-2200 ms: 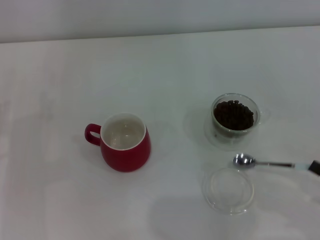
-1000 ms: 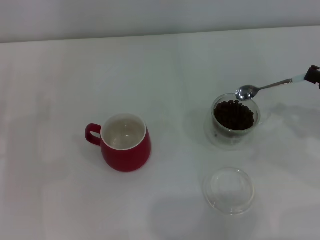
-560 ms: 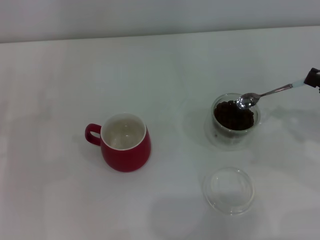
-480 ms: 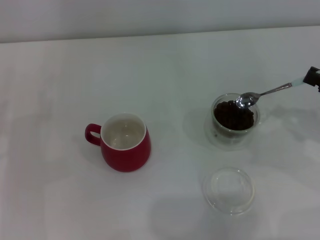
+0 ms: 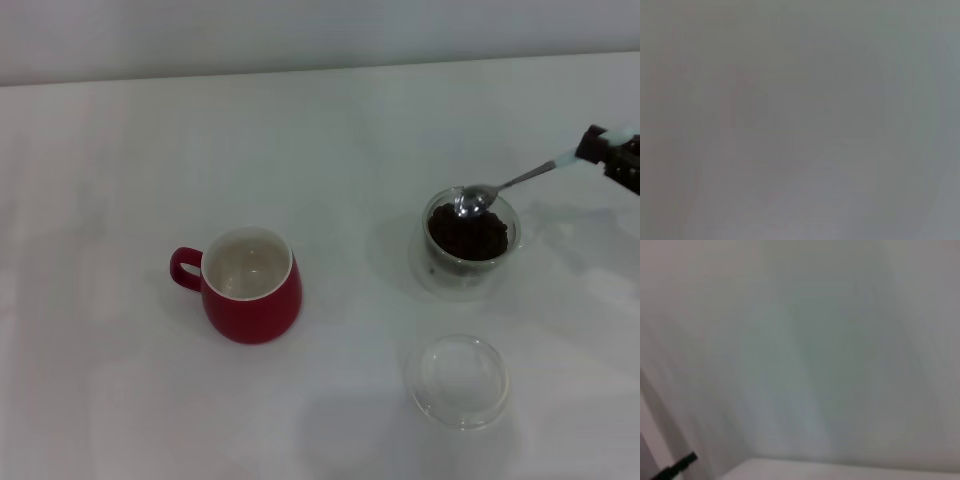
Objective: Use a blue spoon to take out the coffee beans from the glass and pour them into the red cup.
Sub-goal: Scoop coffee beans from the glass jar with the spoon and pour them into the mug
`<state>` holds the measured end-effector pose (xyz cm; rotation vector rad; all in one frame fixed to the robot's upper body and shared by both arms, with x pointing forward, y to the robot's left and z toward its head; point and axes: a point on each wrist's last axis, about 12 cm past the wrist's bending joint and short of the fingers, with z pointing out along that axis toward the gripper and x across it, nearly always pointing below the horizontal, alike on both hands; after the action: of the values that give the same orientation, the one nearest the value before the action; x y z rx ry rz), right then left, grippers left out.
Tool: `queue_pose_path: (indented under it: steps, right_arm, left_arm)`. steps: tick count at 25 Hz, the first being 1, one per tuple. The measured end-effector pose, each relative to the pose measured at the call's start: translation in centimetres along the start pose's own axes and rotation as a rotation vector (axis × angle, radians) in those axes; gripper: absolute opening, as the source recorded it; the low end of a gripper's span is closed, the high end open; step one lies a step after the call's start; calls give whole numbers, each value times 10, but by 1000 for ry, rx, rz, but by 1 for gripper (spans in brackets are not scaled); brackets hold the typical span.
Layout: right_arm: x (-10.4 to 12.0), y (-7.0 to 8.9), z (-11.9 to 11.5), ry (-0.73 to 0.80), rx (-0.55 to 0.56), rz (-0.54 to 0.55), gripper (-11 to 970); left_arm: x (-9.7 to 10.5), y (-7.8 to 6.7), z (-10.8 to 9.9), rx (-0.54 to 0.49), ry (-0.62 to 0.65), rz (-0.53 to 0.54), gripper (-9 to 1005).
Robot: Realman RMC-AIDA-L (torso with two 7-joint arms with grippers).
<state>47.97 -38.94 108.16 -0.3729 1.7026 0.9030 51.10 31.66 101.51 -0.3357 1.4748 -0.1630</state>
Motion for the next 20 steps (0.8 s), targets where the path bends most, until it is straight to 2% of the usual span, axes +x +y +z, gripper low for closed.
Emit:
queue_pose_path:
  steps: [20]
  right_arm:
    - [7,-5,5,108,11,-37,148]
  left_arm:
    - [1,-4,0,9,-4,-16,777]
